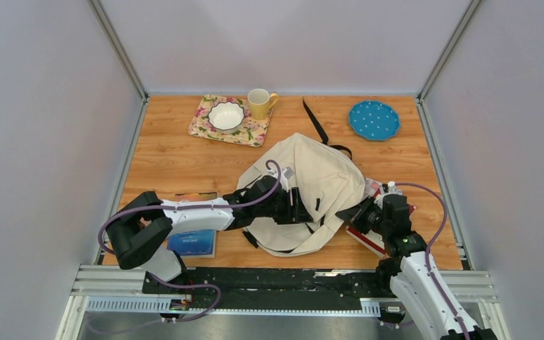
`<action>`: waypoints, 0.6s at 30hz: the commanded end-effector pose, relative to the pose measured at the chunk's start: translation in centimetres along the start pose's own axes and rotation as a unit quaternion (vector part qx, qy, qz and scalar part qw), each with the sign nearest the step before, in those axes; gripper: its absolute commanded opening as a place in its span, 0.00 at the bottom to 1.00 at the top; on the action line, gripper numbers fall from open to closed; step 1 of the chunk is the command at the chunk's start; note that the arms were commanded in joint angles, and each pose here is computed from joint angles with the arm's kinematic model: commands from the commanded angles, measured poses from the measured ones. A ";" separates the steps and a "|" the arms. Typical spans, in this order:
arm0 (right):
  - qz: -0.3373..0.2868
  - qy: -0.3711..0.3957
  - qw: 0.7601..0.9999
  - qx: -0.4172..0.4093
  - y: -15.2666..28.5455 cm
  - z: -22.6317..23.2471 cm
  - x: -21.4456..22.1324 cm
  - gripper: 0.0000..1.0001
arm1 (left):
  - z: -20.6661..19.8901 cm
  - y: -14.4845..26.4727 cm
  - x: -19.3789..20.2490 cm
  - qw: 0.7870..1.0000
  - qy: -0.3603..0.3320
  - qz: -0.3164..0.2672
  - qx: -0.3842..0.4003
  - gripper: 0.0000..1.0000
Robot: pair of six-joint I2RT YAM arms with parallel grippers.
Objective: Pack the student bag
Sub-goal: Adjust the student bag at the center of the board, then unzip the student bag at the center of the board.
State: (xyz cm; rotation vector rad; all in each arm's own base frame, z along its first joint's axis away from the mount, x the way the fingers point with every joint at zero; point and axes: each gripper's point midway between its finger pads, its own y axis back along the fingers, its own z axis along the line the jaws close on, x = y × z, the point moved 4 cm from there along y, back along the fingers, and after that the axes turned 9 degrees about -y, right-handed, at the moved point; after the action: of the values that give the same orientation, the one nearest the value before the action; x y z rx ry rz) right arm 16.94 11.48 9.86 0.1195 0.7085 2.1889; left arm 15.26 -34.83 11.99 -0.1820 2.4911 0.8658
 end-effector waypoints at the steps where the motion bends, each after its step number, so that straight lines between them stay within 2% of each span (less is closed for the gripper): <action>1: 0.023 0.017 0.999 -0.021 0.3 0.9 0.6 0.00 | -1.6 -1.4 0.0 0.999 0.027 0.010 0.039 0.58; 9: 0.025 0.030 0.999 -0.023 0.6 1.3 0.6 0.00 | 0.4 -1.9 1.6 0.999 0.043 0.028 -0.007 0.56; 18: 0.031 0.036 0.999 -0.027 0.6 1.5 0.7 0.00 | 0.2 -4.0 1.6 0.997 0.068 0.039 0.005 0.55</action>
State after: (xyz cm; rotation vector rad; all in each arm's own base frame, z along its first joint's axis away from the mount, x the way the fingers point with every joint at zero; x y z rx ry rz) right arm 16.59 11.52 9.48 0.1014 0.7416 2.2065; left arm 14.68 -36.11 8.15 -0.1396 2.6093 0.9628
